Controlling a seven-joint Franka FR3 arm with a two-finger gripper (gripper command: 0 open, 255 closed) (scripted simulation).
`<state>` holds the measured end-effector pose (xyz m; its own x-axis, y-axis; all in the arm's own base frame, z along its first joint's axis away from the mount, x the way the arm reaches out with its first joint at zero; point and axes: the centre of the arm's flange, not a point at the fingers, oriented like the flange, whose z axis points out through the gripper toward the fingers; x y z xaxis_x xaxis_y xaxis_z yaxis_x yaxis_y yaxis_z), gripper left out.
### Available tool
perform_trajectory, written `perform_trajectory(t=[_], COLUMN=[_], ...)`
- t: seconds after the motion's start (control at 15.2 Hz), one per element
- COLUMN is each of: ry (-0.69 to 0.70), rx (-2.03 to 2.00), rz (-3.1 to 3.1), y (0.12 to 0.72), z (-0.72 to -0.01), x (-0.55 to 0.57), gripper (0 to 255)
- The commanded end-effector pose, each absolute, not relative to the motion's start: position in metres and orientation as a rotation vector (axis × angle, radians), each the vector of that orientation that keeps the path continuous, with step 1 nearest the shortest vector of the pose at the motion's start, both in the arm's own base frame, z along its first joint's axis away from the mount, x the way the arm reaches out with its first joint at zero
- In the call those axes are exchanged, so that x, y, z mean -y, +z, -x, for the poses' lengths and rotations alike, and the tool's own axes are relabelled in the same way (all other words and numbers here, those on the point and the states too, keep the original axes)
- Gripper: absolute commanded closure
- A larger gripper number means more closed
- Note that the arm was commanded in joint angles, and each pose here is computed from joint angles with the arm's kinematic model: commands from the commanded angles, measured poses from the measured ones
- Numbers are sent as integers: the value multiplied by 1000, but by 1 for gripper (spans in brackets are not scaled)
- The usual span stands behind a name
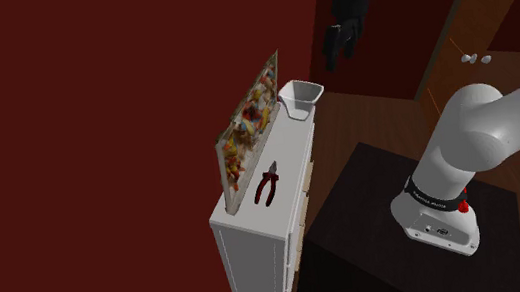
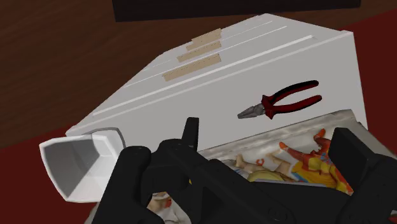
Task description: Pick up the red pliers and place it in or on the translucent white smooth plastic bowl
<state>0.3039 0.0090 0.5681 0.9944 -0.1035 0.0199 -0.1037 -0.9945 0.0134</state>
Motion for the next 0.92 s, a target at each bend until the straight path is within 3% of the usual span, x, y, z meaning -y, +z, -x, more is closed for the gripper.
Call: perform_trajectory(t=[0.0, 0.86], ry=[30, 32], rx=[162, 566], rz=[-3123, -3071], y=[568, 414], z=[-304, -364], x=[-9, -56], gripper=[0, 0])
